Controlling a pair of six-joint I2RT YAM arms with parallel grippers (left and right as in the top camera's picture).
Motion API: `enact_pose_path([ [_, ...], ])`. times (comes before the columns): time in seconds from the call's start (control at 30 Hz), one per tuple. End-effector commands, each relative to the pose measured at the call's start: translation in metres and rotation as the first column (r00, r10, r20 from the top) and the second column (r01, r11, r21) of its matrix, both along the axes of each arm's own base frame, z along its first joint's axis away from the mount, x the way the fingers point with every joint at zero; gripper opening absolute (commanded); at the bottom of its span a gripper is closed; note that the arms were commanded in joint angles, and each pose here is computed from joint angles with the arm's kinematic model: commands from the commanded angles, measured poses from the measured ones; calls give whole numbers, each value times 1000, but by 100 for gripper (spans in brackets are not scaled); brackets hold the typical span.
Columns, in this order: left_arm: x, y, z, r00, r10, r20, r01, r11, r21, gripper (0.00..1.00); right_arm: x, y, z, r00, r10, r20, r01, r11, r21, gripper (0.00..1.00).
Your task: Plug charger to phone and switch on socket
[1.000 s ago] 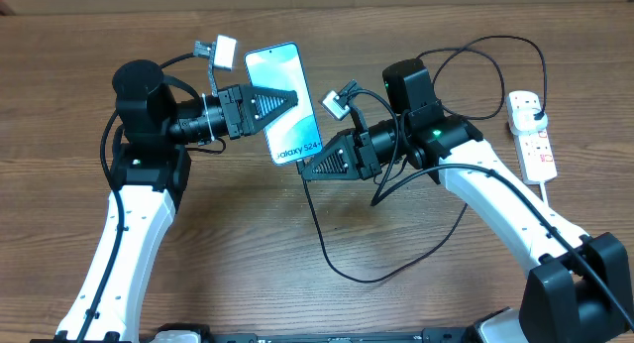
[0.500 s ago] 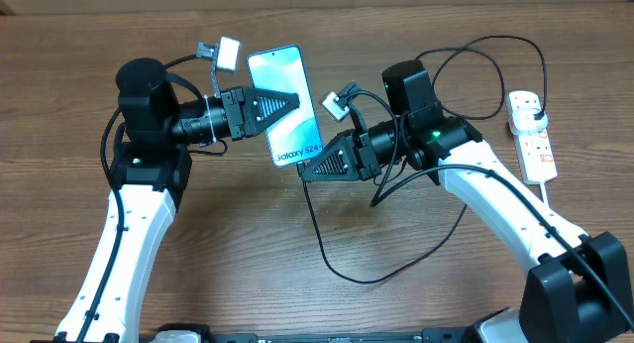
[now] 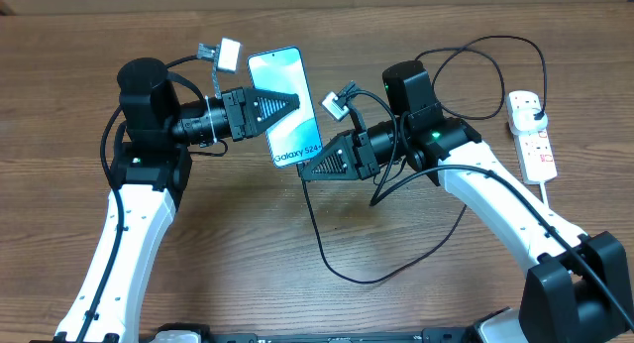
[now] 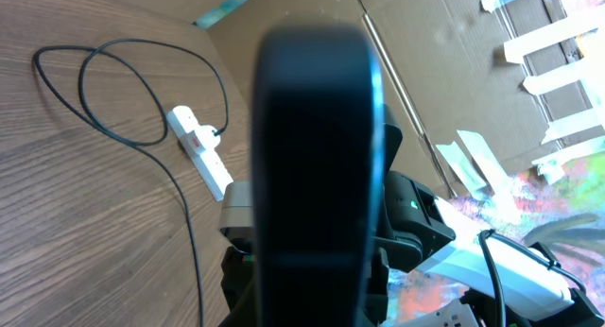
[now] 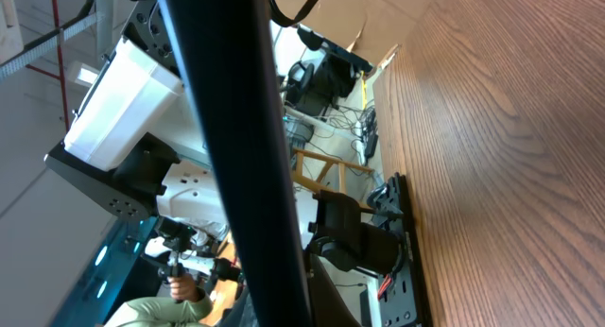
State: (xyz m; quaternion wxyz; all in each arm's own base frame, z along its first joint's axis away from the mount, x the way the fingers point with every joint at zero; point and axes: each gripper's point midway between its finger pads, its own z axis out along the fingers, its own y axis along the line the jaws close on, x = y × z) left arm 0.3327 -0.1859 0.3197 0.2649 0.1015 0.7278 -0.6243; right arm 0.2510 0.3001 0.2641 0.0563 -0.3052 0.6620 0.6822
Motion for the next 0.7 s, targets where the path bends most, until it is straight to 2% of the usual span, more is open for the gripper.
enact_pose_path([
  [0.0,-44,-23,1,972,-234,-15,234,971,-41,4,20,2,11,993,-71,89,72,997,-2,4],
  [0.03,-44,-23,1,972,-234,-16,234,972,-41,4,20,2,12,993,-71,89,72,997,-2,11],
  [0.1,-44,-23,1,972,-235,-15,234,971,-41,4,20,2,12,994,-71,88,72,997,-2,39],
  [0.23,-45,-23,1,971,-237,-15,236,971,-42,4,20,2,12,994,-71,88,72,997,-2,59],
  [0.67,-43,-23,1,972,-232,21,233,972,-30,4,17,0,9,997,-65,52,66,998,-16,58],
])
